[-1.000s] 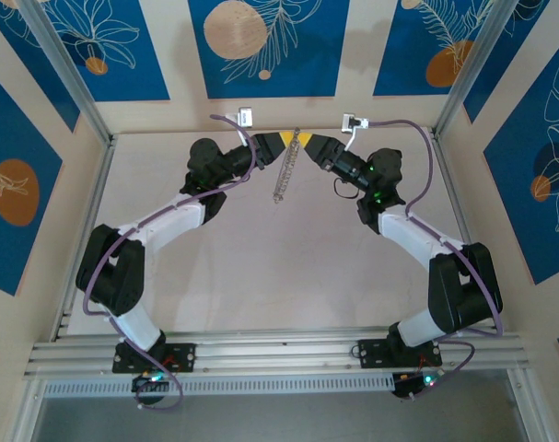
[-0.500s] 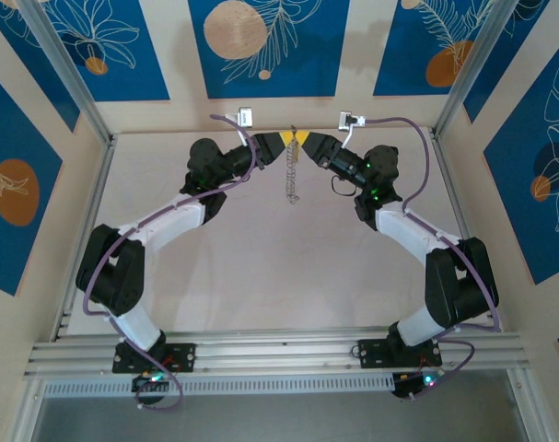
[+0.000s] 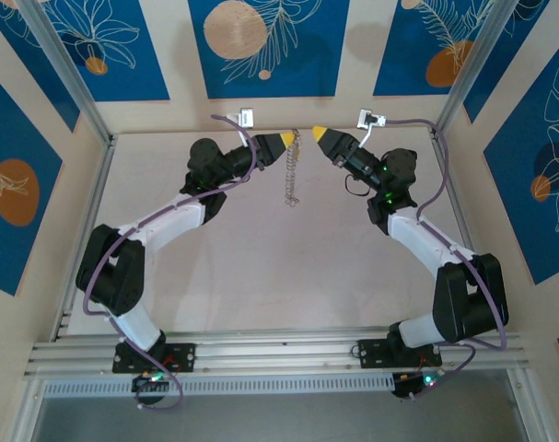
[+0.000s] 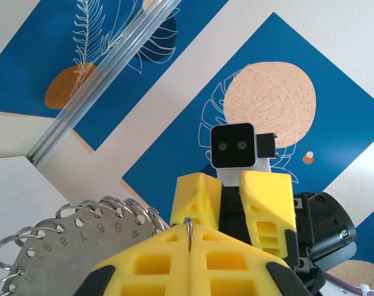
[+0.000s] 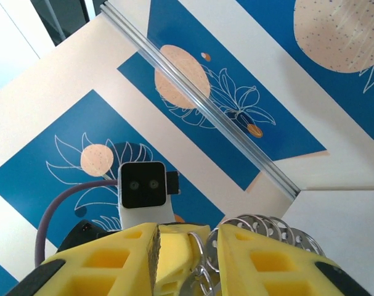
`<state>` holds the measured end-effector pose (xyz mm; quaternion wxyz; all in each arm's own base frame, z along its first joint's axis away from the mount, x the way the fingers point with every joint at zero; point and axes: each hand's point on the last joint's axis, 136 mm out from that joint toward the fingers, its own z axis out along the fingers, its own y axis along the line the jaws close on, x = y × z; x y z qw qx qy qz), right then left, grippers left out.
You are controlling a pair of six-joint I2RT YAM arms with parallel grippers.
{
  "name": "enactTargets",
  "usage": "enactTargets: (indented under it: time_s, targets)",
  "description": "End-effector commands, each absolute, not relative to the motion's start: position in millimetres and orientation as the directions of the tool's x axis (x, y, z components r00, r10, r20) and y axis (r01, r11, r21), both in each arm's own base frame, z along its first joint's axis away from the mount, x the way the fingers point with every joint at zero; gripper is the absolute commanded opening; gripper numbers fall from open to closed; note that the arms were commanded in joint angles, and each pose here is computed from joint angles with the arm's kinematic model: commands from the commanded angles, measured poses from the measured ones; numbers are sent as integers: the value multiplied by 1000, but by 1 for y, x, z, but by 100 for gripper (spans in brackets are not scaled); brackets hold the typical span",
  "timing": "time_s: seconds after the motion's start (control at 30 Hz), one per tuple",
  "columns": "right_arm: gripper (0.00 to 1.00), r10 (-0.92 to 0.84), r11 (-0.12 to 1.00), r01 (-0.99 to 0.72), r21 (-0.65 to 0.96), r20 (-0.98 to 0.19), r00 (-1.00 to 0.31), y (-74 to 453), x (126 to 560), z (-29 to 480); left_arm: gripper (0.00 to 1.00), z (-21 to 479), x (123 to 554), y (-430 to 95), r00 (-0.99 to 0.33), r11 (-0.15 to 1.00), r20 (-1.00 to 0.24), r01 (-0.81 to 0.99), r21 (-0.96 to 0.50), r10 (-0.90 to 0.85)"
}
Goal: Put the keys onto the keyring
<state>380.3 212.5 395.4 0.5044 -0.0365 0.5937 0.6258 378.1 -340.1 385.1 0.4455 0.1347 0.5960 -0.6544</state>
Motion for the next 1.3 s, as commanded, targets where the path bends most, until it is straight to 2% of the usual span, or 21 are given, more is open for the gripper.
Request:
enactTargets:
  time_s: [0.0,0.87,1.2,1.27]
  targets:
    - [32,580,213,-708,674,-670,-463,217,375,406,0,414,366,-343,-529,43,-727,796,-604,-437]
    - [30,521,157,-713,684,-670,-528,249,383,394,0,416,364,-344,-539,23,-724,795,-606,-431]
    - [12,512,151,-703,695,-664,-546,250,381,388,0,417,364,-344,-538,24,-723,795,-606,-432]
    - [4,505,149,-701,697,-664,-552,252,380,385,0,417,364,-344,-536,25,-725,797,-604,-432]
